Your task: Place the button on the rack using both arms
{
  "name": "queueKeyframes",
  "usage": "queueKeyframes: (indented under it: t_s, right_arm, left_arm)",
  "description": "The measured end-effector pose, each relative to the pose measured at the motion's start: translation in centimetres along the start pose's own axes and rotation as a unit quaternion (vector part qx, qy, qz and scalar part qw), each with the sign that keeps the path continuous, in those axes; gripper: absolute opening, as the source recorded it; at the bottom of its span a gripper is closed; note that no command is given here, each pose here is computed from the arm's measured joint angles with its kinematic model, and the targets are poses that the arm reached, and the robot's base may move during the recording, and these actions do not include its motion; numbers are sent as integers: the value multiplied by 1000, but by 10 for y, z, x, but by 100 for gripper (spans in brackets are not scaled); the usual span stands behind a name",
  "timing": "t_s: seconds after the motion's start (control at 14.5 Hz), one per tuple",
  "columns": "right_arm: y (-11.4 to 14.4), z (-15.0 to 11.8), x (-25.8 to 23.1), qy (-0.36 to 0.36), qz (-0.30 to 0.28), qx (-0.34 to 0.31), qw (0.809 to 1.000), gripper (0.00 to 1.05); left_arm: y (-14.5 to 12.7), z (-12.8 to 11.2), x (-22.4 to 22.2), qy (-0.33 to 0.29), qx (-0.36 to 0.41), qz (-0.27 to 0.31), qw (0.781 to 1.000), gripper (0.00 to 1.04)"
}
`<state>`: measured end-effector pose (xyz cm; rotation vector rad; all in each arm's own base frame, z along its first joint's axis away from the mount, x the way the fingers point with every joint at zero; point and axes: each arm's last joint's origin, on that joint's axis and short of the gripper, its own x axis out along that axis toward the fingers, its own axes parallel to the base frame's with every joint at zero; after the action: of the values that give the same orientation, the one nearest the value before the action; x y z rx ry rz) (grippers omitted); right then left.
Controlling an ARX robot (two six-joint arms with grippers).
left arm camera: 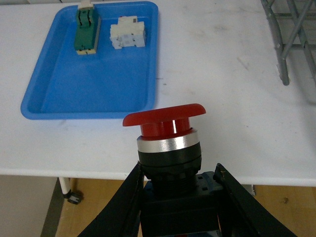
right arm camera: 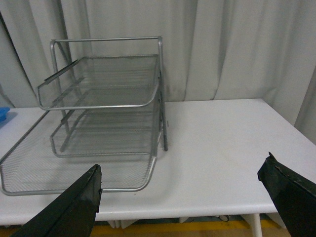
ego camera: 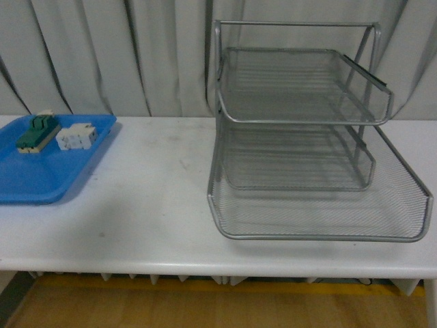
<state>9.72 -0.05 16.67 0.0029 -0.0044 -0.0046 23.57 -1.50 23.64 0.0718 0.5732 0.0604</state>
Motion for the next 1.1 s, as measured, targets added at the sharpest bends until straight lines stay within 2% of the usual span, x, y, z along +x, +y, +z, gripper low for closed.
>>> queueKeyframes:
  t_s: [0.28, 0.34, 0.41, 0.55, 0.83, 1.1]
  right_arm:
    - [0, 0, 0, 1, -2, 0, 1000, 98]
    - [0, 0, 0, 2, -2, 0, 1000, 98]
    - [0, 0, 0, 0, -2, 0, 1000, 98]
    - [0, 0, 0, 0, -2, 0, 1000, 98]
    - [0, 0, 0, 0, -2, 0, 1000, 98]
    - [0, 0, 0, 0, -2, 0, 1000, 98]
  left_arm:
    - [0, 0, 0, 1, 0, 0, 1000, 36]
    - [-4, 2, 0, -12, 8, -35, 999, 36]
    - [-16, 9, 3, -32, 46, -103, 993, 36]
    - [-54, 23, 31, -29, 128, -190, 973, 36]
    - [-119, 45, 104, 5, 211, -247, 946, 36]
    - [-171, 41, 154, 51, 255, -269, 928, 36]
